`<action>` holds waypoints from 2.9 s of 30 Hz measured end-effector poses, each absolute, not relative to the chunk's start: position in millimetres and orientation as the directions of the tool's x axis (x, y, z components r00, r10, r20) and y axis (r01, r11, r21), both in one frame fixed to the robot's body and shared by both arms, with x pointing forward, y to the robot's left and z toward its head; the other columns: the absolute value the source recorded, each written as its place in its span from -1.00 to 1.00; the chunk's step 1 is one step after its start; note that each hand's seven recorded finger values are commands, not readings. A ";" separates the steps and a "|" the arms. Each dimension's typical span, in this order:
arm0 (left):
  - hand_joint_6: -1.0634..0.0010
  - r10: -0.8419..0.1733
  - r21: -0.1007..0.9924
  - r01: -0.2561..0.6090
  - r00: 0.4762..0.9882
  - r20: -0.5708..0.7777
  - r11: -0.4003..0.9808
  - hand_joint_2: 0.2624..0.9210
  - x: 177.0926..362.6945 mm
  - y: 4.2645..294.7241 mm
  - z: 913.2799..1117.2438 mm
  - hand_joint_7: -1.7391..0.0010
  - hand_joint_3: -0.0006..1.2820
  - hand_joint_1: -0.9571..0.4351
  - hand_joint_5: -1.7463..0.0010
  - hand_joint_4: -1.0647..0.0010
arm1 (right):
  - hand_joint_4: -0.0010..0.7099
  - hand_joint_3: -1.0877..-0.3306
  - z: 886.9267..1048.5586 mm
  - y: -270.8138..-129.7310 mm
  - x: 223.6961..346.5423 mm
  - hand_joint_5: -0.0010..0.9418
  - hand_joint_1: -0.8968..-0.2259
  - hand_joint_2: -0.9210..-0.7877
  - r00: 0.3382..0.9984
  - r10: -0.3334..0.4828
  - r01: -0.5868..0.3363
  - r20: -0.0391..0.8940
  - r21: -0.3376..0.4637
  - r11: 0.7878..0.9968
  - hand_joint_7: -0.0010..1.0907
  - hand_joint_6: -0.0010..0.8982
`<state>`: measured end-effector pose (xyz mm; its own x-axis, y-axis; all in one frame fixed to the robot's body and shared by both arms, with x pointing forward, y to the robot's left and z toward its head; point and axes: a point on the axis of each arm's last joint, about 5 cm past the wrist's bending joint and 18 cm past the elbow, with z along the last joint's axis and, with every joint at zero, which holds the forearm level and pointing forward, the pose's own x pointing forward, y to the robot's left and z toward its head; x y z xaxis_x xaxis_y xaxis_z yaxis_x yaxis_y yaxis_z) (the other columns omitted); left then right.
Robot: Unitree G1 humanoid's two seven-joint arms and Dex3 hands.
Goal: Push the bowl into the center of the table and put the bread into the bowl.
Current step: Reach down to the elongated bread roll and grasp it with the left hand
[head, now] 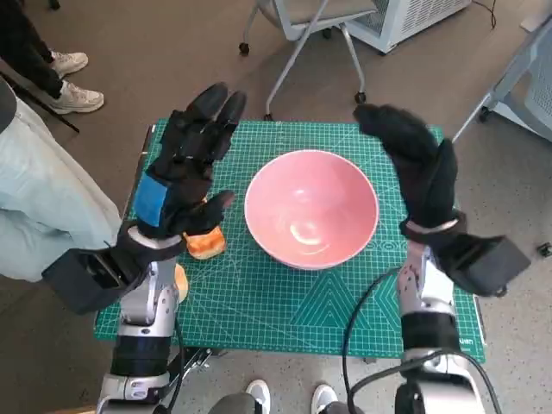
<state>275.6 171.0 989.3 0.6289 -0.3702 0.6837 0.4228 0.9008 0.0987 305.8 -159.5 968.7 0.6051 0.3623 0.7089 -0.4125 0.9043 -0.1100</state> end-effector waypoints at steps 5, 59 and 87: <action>1.00 -0.380 0.107 0.433 0.614 0.691 0.895 1.00 277.1 170.0 992.9 0.44 -0.33 -0.55 1.00 0.74 | -0.46 -0.16 968.4 -159.1 302.2 -0.97 -0.32 -1.00 0.600 0.378 -0.436 0.705 -0.108 0.894 -0.58 -0.48; 0.50 -0.547 0.810 0.187 0.815 0.188 0.556 0.75 261.1 286.7 1071.5 0.60 -0.98 0.11 1.00 0.54 | -0.51 -0.19 975.4 -162.1 301.7 -1.00 -0.32 -1.00 0.601 0.350 -0.407 0.719 -0.102 0.908 -0.27 -0.73; 0.18 -0.551 0.912 0.337 0.819 -0.161 0.233 0.65 282.0 281.5 1040.7 0.90 -1.00 0.32 0.99 0.43 | -0.50 -0.19 969.8 -161.7 302.4 -1.00 -0.31 -1.00 0.619 0.337 -0.412 0.710 -0.072 0.908 -0.21 -0.76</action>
<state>282.0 281.5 1040.7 0.8186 -0.5512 -0.1614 0.3367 0.2329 0.9123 302.4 -161.7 969.8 0.6186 0.3370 0.7098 -0.4124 0.9082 -0.0718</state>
